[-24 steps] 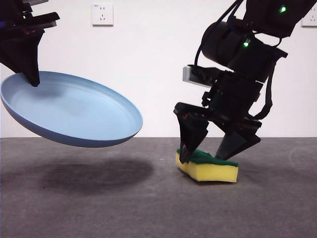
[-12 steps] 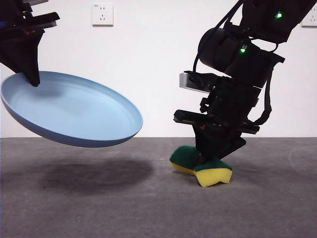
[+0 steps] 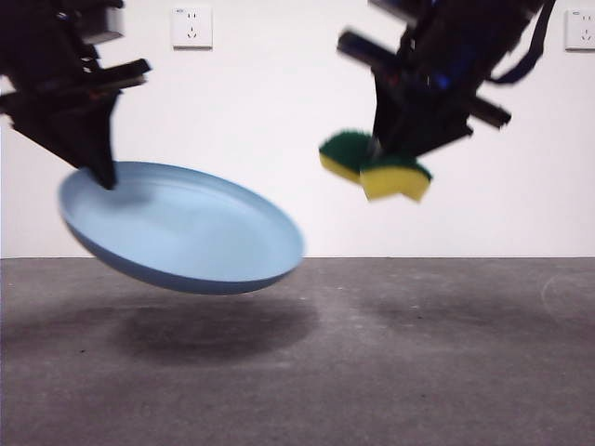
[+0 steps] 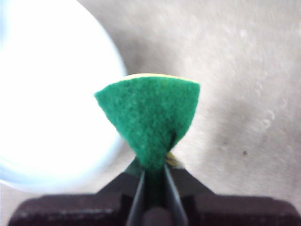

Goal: Pick up the plate,pick up the cloth,clean the plate with the cloth

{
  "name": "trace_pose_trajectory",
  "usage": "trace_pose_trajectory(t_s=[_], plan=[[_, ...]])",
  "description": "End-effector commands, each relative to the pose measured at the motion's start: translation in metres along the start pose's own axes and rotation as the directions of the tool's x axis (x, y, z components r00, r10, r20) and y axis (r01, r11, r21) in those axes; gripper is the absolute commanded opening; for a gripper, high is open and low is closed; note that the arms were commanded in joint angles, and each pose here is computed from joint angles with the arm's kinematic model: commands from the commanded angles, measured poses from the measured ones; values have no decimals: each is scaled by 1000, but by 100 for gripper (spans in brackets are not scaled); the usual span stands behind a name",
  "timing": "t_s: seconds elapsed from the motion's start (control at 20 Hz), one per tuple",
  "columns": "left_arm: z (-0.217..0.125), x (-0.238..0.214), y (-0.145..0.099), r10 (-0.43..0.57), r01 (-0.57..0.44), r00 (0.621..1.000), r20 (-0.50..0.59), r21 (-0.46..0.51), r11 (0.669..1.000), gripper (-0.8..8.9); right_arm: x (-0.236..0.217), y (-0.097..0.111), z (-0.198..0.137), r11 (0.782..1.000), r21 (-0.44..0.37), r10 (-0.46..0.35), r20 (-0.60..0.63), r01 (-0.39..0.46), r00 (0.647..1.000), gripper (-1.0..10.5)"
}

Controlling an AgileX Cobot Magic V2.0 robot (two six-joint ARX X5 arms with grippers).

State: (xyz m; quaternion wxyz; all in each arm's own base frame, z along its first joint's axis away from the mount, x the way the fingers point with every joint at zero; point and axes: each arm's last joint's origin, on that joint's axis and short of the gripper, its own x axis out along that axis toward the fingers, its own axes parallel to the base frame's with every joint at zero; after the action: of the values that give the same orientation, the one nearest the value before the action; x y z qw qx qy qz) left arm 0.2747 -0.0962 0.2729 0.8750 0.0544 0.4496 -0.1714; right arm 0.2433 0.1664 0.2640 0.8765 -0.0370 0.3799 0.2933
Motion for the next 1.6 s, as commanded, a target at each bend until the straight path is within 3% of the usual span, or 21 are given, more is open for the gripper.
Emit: trace_pose_trajectory(t_s=[0.05,0.3,0.5,0.7,0.9,1.1,1.2,1.35,1.4,1.5,1.55,1.6], plan=[[3,5,-18,-85,85,996,21,1,996,-8,-3,11,0,1000,-3,28,10,-28,1000,-16],[2,5,-61,-196,193,980,32,92,977,-8,-1,29,-2,997,-23,68,11,-68,998,-16],[0,3,-82,-249,242,967,46,124,962,-8,4,32,-1,997,-29,78,23,-77,997,-16],[3,2,-86,-287,277,955,72,131,952,-8,18,38,-5,994,-23,102,-15,-103,995,-16],[8,2,-85,-286,272,951,118,120,955,-8,25,60,-13,970,-54,233,-80,-238,969,-16],[9,3,-78,-271,258,954,127,105,960,-8,22,80,-29,960,-90,244,-189,-265,951,-16],[9,3,-72,-256,246,960,117,88,965,-8,21,79,-39,974,-98,172,-273,-205,946,-16],[5,5,-64,-233,229,970,67,65,971,-8,17,70,-51,986,-165,-62,-359,2,931,-16],[4,5,-63,-228,225,972,49,67,972,-8,16,66,-53,978,-196,-144,-356,77,923,-16],[-1,5,-62,-223,222,975,3,76,972,-8,15,59,-51,934,-255,-321,-295,250,900,-16],[-3,5,-61,-224,225,974,-21,73,972,-8,15,57,-49,910,-265,-384,-252,318,888,-16],[-5,5,-62,-247,249,968,-41,77,965,-8,16,55,-46,900,-257,-408,-215,352,887,-16]])
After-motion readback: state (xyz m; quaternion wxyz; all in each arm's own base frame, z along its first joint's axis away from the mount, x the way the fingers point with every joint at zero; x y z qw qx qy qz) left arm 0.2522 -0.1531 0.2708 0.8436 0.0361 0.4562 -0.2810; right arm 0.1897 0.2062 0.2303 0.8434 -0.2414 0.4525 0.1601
